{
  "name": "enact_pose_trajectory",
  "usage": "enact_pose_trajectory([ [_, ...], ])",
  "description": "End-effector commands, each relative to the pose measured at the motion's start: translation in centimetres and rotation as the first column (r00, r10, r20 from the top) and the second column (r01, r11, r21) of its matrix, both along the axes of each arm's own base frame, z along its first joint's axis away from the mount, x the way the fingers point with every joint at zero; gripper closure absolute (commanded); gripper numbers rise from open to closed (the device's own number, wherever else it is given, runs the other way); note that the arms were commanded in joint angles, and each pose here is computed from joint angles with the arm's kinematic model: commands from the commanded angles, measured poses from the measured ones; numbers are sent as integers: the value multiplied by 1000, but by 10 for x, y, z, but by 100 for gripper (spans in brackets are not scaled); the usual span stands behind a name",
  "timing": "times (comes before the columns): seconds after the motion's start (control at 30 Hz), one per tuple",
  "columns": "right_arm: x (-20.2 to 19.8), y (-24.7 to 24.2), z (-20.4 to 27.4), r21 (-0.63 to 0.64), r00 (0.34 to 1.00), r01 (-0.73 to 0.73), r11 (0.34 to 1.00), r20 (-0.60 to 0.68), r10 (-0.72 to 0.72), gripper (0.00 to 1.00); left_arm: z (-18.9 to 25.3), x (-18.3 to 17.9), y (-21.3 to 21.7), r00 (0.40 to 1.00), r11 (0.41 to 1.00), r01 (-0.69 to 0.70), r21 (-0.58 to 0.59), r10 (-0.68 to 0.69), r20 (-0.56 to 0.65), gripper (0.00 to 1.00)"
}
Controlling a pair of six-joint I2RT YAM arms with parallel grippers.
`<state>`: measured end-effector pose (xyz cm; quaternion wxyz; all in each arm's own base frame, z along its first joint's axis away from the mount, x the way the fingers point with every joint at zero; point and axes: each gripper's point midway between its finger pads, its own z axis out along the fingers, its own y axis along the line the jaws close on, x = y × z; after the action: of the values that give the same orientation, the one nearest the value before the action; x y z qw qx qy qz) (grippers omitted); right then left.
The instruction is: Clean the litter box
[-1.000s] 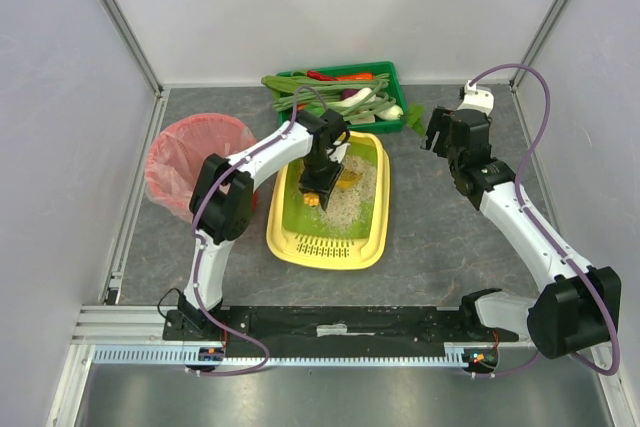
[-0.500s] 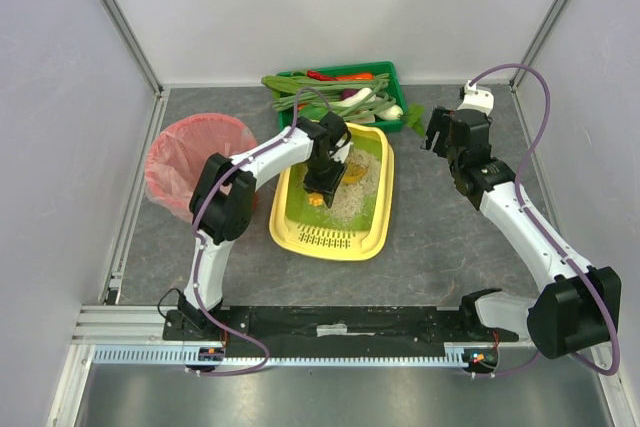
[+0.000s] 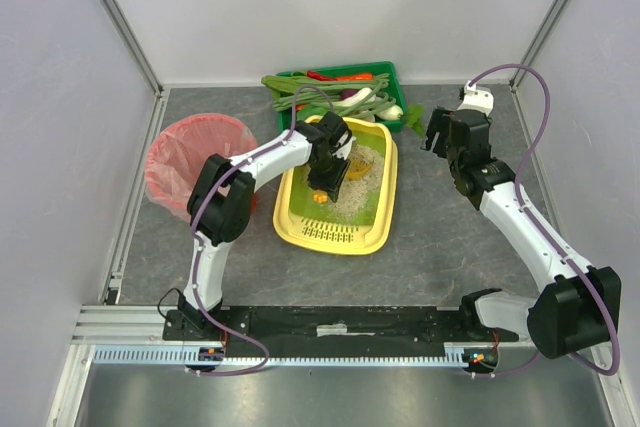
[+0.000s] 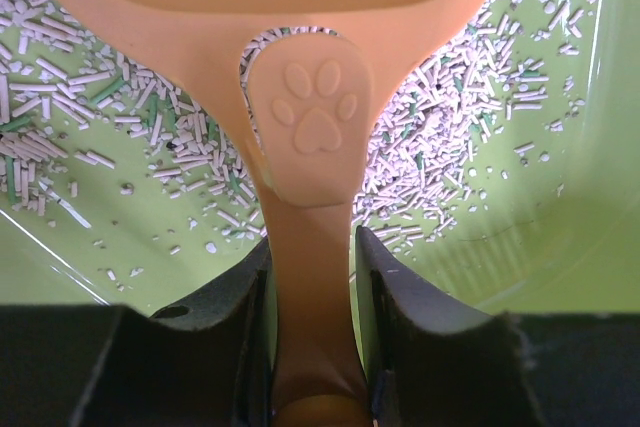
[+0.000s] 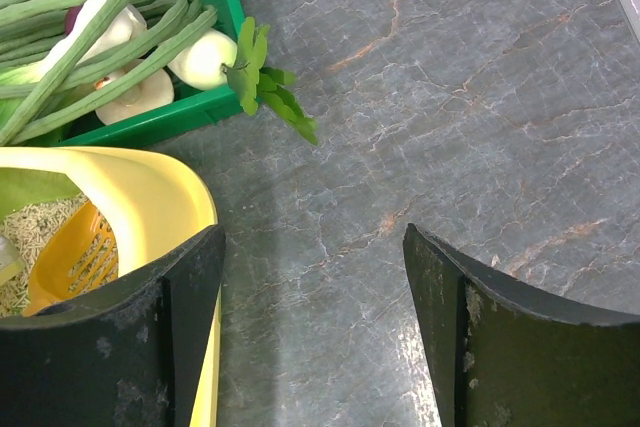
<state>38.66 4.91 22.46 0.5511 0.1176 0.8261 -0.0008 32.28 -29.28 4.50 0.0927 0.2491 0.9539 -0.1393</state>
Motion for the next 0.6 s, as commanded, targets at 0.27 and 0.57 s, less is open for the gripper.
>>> enact_pose_trajectory([
  [0.27, 4, 0, 32, 20, 997, 4, 1000, 79, -5, 20, 29, 29, -24, 984, 989, 38, -140, -13, 175, 98],
  [0.57, 1, -3, 36, 19, 996, 12, 1000, 86, -14, 20, 40, 24, -18, 974, 986, 44, -162, -5, 228, 98],
])
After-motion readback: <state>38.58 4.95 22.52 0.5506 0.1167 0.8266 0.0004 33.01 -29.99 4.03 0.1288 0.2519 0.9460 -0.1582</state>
